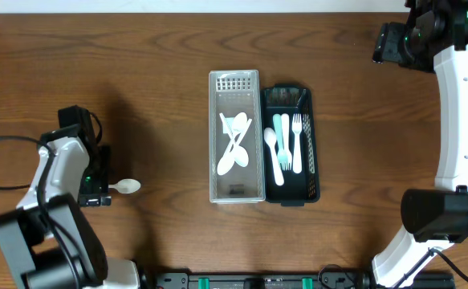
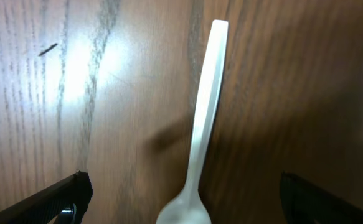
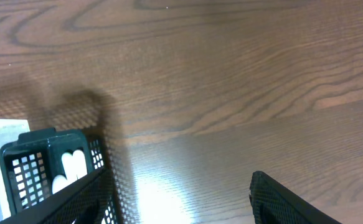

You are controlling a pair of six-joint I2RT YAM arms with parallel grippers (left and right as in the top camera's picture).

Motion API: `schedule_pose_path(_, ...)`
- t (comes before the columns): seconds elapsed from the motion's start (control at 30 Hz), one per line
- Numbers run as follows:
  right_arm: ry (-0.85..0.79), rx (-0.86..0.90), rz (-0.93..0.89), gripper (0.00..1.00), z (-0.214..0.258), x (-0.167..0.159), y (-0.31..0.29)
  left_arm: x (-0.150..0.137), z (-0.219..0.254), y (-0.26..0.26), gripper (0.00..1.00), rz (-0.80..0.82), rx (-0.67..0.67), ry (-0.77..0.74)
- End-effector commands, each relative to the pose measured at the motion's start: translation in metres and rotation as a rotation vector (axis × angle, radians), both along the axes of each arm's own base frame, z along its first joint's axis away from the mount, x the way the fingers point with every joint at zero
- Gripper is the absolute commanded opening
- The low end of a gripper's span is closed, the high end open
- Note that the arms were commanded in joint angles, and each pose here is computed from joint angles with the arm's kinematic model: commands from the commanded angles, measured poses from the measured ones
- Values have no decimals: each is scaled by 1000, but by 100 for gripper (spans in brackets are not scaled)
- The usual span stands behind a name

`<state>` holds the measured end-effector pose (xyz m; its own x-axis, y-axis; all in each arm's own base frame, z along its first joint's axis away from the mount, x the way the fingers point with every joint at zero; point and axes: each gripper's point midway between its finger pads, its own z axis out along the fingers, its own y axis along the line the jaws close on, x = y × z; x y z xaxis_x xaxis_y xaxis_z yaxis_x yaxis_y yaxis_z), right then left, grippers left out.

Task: Pack container
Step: 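Reach the left gripper to the last white spoon and grasp it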

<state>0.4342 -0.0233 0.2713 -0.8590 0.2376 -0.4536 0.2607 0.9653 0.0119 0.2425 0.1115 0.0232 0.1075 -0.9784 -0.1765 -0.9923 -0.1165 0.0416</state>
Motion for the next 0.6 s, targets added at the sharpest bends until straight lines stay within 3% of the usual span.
schedule_pose_path(0.0,16,-8,-5,74,-4,-1,-4,-6,-15,0,98,12,-12,51)
schedule_pose_path(0.2,36,-8,-5,75,-6,-6,-4,-1,-30,-1,98,12,-30,58)
schedule_pose_path(0.4,36,-9,-5,76,-6,-6,-5,25,-40,-7,98,-51,-85,-34)
schedule_pose_path(0.57,34,-8,-5,76,-6,-5,-4,25,-43,-8,98,-90,-95,-27)
